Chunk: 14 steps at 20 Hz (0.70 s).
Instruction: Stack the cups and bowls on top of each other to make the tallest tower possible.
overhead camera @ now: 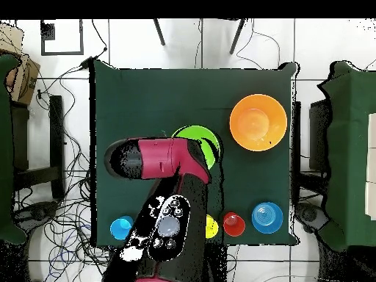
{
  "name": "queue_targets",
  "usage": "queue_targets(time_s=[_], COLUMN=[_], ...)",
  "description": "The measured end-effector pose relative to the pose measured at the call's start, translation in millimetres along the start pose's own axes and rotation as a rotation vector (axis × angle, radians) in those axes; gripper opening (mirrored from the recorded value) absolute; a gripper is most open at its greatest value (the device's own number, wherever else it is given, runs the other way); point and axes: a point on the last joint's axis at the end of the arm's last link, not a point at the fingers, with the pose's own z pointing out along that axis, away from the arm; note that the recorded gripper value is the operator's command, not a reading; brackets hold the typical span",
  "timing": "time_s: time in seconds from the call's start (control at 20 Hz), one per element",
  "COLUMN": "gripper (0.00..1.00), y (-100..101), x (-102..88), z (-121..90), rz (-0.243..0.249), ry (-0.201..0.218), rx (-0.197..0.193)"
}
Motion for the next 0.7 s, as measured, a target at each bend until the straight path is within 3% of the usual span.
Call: queue_targets(time_s=[0.7], gripper=[0.0], y=[11.8], x=[11.9], z=[-12.1], rz=[-0.005], ry=[0.0], rx=[-0.002])
